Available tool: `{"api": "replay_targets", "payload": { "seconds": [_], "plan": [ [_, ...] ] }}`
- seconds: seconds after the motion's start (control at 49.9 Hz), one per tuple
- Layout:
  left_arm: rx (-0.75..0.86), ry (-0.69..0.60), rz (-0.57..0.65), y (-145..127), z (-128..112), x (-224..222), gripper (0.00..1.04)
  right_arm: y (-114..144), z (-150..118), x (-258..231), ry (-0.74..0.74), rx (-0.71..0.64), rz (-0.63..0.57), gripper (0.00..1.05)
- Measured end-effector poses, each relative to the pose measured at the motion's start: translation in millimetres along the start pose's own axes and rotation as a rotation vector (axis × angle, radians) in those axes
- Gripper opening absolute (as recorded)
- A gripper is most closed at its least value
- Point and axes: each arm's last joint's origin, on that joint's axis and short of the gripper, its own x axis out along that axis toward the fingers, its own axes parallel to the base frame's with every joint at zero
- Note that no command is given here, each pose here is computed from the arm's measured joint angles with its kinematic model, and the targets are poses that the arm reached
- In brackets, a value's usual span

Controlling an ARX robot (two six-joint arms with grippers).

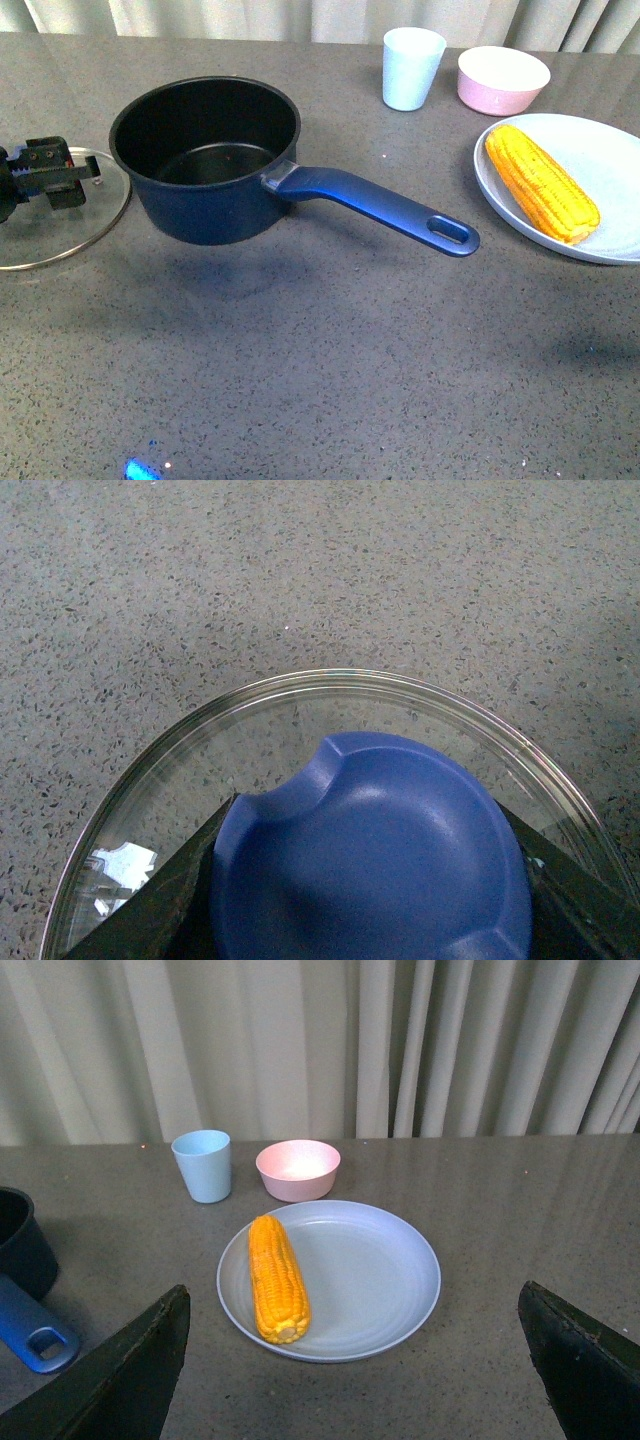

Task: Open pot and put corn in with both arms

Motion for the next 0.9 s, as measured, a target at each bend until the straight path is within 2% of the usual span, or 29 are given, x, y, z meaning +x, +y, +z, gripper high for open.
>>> {"api": "replay_targets", "payload": {
  "seconds": [0.02,0.12,0.281,0.461,0.822,0.862,0.902],
  "plan": [
    [-0.006,0.0,-0.001,0,0,0,0.6,0,0,0,0.0,0.0,0.0,0.96],
    [-0.011,0.003,-0.008,0,-3,-2,0.8,0,0,0,0.0,0.0,0.0,0.96],
    [-0.013,0.003,-0.018,1,-6,-7,0.97,0,0,0,0.0,0.0,0.0,0.96],
    [-0.037,-0.012,-0.034,3,-2,-25,0.96,0,0,0,0.0,0.0,0.0,0.96],
    [-0.14,-0.087,-0.117,16,27,-90,0.96,0,0,0,0.0,0.0,0.0,0.96],
    [-0.132,-0.107,-0.127,16,27,-95,0.94,0,0,0,0.0,0.0,0.0,0.96],
    [-0.102,-0.156,-0.157,16,29,-99,0.88,0,0,0,0.0,0.0,0.0,0.96]
  ]
}}
